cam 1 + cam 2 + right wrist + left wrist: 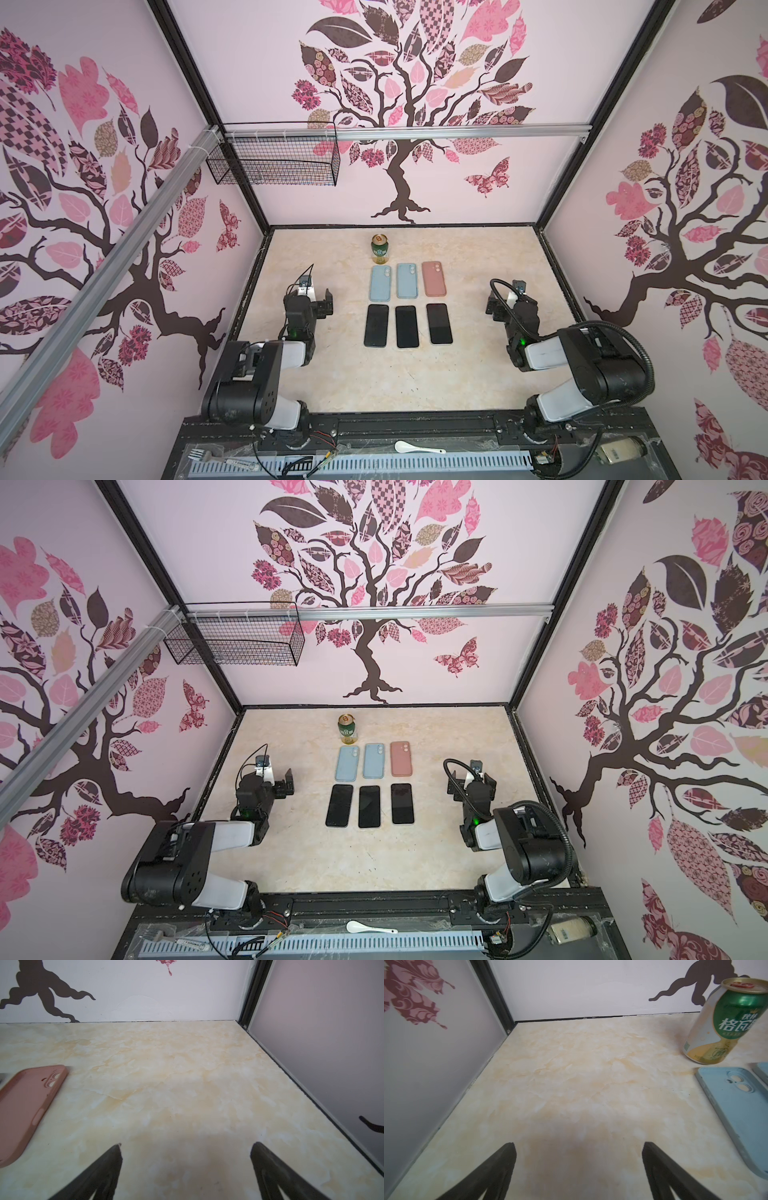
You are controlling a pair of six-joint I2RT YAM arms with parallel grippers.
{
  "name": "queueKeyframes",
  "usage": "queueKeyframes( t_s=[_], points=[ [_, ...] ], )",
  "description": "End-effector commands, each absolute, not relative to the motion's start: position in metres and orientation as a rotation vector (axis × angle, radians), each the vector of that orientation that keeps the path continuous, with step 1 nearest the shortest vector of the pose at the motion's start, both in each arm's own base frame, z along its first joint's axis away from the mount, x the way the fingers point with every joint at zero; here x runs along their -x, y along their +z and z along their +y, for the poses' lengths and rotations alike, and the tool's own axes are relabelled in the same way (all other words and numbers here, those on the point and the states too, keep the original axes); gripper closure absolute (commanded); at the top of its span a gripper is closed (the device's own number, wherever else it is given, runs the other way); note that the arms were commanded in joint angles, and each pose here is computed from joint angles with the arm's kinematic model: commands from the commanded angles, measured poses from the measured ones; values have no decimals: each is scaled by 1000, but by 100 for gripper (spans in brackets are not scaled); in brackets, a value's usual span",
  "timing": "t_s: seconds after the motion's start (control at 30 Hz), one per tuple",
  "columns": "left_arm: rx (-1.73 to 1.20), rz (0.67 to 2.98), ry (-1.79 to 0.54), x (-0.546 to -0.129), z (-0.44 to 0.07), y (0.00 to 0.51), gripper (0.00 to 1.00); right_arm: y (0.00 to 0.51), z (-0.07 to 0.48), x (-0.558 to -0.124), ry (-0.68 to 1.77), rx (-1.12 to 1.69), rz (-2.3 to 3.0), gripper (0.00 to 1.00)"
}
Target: Take the phone out of the phone case
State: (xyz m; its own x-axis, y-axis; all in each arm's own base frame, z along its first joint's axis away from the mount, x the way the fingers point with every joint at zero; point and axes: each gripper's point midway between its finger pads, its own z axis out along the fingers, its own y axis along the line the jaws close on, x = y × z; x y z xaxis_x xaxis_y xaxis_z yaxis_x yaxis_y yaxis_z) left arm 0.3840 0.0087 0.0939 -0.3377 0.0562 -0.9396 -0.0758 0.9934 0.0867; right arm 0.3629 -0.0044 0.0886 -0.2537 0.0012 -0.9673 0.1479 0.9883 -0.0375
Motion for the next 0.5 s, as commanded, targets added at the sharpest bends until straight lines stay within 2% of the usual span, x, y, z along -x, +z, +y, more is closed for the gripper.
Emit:
queueKeyframes(
  t_s=[0.0,0.1,0.47],
  points=[
    [35,1840,67,-397,8,104,2,117,2,-377,-72,-122,1710,1],
    [97,1909,27,-403,21,98,2,111,-4,-387,-3,-141,1767,0],
    [83,1879,34,-402,21,101,2,110,-5,-386,-3,-138,1765,0]
  ],
)
